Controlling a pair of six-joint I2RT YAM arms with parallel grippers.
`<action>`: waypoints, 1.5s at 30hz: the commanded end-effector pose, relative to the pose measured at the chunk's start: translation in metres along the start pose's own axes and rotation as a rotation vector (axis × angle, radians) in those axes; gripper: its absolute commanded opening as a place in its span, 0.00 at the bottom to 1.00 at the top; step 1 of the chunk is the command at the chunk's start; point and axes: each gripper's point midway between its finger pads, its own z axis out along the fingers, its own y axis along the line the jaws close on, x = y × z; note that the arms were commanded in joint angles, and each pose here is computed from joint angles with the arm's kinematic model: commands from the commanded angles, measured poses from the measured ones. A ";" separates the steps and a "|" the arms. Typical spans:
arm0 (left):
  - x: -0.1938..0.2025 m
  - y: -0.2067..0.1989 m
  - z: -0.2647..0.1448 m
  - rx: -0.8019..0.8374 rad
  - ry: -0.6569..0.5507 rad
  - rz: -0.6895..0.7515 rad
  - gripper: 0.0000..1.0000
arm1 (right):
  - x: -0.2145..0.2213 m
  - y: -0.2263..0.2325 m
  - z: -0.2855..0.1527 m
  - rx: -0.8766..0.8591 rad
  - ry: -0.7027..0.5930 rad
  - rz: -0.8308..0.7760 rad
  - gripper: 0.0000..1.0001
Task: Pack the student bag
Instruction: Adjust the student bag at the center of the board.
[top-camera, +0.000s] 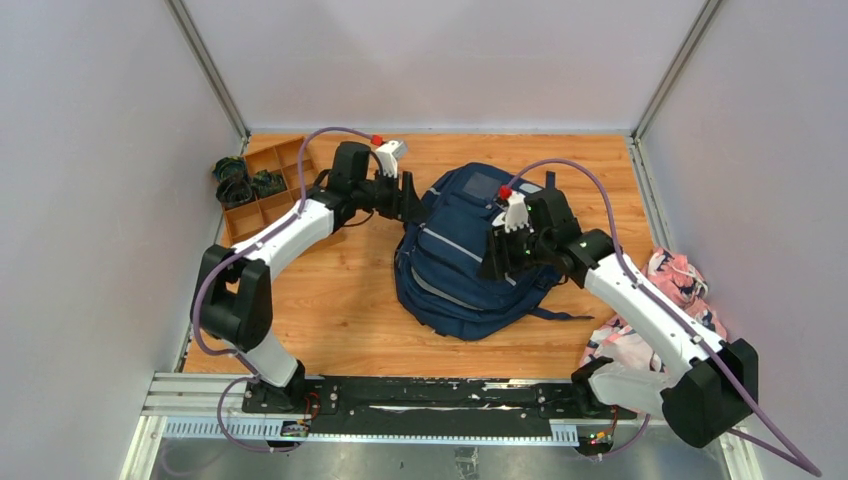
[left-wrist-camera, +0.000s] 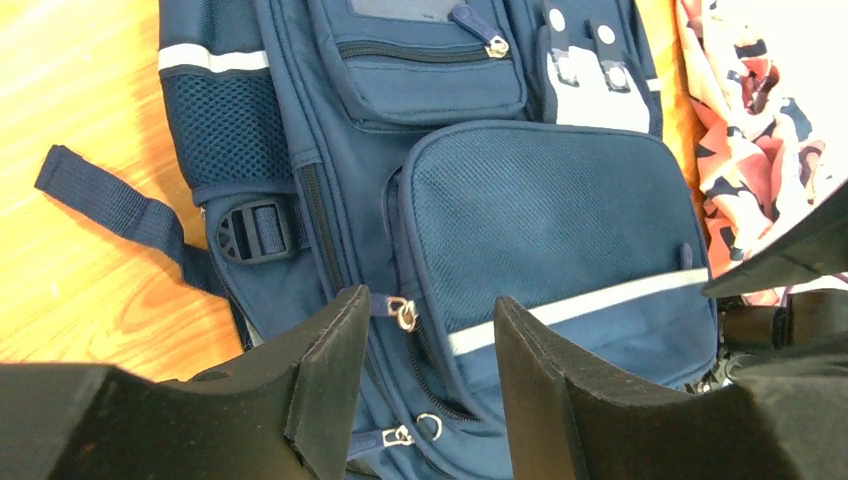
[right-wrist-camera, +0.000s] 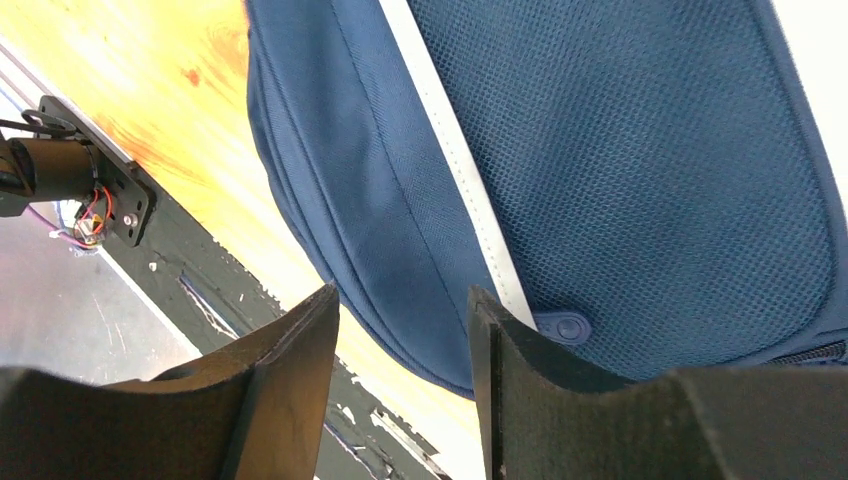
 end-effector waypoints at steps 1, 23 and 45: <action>-0.007 0.003 0.011 0.042 -0.005 0.001 0.51 | -0.024 0.007 -0.014 -0.015 -0.062 -0.016 0.54; 0.088 -0.067 0.007 0.222 0.121 -0.117 0.29 | -0.003 -0.138 0.051 0.541 0.042 0.238 0.48; 0.073 -0.036 -0.038 -0.159 0.001 0.172 0.49 | -0.041 -0.025 0.015 0.231 -0.061 0.096 0.53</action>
